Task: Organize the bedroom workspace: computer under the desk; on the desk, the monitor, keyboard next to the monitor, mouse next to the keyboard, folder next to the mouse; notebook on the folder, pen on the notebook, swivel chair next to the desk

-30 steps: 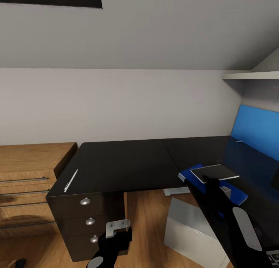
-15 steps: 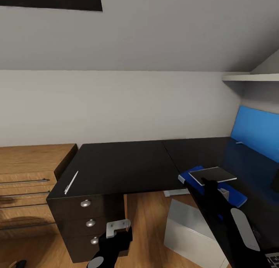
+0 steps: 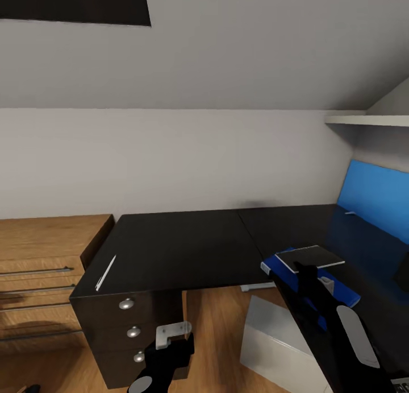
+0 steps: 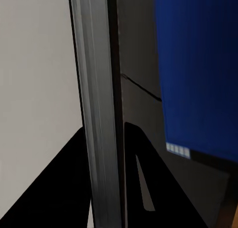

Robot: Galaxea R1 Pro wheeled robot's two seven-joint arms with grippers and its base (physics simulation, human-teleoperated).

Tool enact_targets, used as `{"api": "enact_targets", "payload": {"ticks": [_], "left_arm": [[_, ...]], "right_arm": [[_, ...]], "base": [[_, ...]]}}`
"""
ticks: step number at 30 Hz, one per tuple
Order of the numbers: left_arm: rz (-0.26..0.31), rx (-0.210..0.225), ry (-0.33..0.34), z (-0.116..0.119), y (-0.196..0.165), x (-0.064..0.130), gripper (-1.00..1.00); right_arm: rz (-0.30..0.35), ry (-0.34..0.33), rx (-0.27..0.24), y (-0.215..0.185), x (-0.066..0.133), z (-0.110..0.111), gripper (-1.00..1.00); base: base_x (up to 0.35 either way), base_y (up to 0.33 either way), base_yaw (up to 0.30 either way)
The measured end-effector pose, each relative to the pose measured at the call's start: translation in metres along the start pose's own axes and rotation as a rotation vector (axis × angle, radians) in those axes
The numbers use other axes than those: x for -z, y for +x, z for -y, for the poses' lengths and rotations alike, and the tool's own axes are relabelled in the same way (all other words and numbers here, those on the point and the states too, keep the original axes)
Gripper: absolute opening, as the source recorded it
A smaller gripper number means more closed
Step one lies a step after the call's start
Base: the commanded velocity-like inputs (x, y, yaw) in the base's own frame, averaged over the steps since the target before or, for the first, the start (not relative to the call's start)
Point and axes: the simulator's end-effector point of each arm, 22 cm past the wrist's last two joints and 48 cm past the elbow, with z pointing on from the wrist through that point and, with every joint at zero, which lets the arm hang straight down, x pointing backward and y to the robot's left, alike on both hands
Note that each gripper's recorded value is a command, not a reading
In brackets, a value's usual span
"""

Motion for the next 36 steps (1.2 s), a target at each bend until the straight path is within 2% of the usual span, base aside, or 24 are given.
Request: {"api": "enact_targets", "payload": {"ticks": [10,22,36], "left_arm": [[0.001,-0.001,0.004,0.001,0.0,0.0,1.0],[-0.001,-0.003,0.008,0.002,0.001,0.0,1.0],[0.0,-0.004,0.007,0.002,0.001,0.0,1.0]], "right_arm": [[-0.01,0.0,0.008,0.005,-0.001,-0.001,-1.0],[-0.013,0.005,0.01,0.007,-0.001,0.001,-1.0],[-0.056,0.008,0.037,0.029,-0.004,0.0,-1.0]], "base": [[-0.003,0.0,0.0],[-0.096,0.0,0.0],[-0.002,0.0,0.0]]}}
